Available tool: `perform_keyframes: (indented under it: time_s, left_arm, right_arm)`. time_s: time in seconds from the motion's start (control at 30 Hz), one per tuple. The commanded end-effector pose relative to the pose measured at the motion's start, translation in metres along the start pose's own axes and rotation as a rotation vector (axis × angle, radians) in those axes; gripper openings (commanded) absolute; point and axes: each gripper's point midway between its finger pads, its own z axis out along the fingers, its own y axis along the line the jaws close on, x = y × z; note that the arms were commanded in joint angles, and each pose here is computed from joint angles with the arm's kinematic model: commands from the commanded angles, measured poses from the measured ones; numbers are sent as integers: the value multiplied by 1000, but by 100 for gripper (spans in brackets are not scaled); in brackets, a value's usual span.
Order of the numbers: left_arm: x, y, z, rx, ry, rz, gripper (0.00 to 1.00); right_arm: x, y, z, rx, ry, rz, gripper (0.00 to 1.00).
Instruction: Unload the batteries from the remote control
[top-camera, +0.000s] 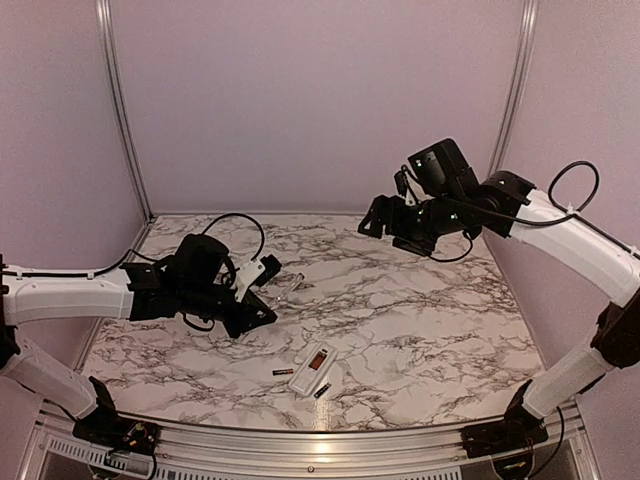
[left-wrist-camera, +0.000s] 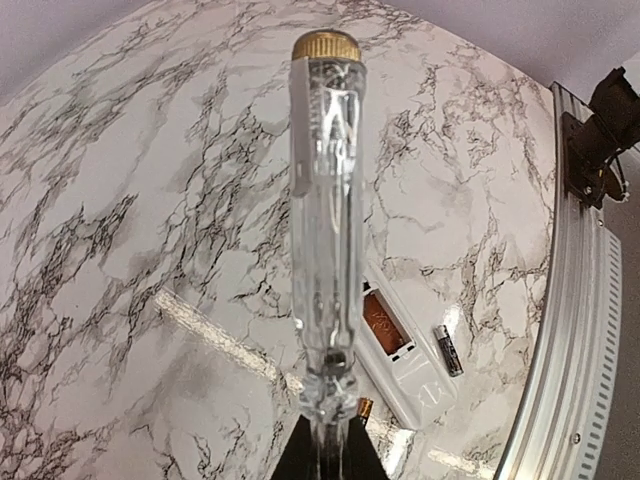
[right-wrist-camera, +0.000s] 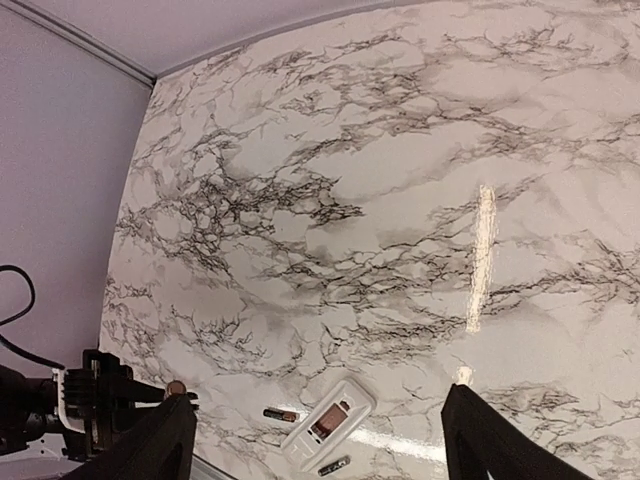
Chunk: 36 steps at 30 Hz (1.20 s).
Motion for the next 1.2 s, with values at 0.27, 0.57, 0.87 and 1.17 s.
perform_keyframes:
  time_s: [0.27,0.57,0.87,1.17]
  left_arm:
    - [66,61,38,-216,184,-400,0]
    - [100,77,57,-300,338,-501,0]
    - [115,86,62,-373,488,-558,0]
    - [129,85,63,-387,540,-601,4]
  right_arm:
    - [12,-40,-8,151,-19,103,83]
    - [18,-44,-15,148,-19,140,82]
    - [22,-49,-18,145,-22,153,83]
    - [24,-48,-12,145,-7,139,83]
